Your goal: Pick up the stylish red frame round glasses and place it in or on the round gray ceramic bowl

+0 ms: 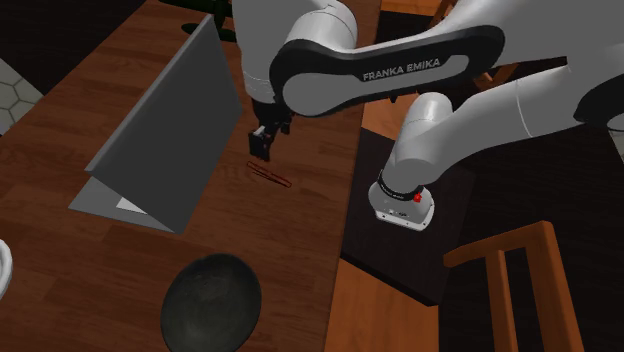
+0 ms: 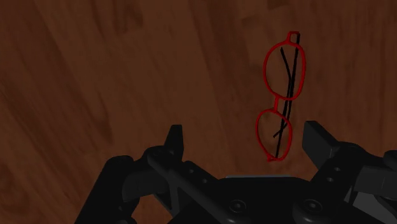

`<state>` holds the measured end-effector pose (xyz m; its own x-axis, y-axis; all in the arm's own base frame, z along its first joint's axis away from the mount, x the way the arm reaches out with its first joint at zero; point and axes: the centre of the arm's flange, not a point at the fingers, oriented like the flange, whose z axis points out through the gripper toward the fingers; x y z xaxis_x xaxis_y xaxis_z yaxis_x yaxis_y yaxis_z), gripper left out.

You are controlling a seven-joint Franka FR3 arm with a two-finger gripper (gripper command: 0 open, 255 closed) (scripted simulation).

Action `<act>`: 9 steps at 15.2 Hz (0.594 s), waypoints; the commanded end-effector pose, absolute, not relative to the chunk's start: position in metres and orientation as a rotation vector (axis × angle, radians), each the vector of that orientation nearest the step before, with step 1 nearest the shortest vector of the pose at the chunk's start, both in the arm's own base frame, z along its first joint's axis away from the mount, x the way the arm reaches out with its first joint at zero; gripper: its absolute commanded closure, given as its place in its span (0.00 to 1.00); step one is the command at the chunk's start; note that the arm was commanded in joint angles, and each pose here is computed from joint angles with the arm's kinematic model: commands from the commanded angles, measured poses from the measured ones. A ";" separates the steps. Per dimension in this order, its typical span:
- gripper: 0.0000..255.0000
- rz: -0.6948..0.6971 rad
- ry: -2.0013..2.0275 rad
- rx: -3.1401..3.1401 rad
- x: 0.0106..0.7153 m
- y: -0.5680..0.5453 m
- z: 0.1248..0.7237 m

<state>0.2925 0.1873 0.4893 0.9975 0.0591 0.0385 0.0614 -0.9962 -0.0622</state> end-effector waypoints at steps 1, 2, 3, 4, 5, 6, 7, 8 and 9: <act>0.00 -0.063 -0.079 -3.084 0.289 0.213 0.480; 0.00 -0.065 -0.073 -3.088 0.288 0.225 0.473; 0.00 -0.065 -0.072 -3.089 0.288 0.228 0.472; 0.00 -0.065 -0.072 -3.089 0.288 0.228 0.466; 0.00 -0.065 -0.072 -3.089 0.288 0.228 0.461; 0.00 -0.065 -0.072 -3.089 0.289 0.228 0.456; 0.00 -0.065 -0.072 -3.089 0.289 0.229 0.451; 0.00 -0.065 -0.072 -3.089 0.289 0.229 0.445; 0.00 -0.065 -0.072 -3.089 0.289 0.229 0.440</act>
<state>0.2897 0.2296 0.4443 0.9980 0.0455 0.0429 0.0476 -0.9976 -0.0500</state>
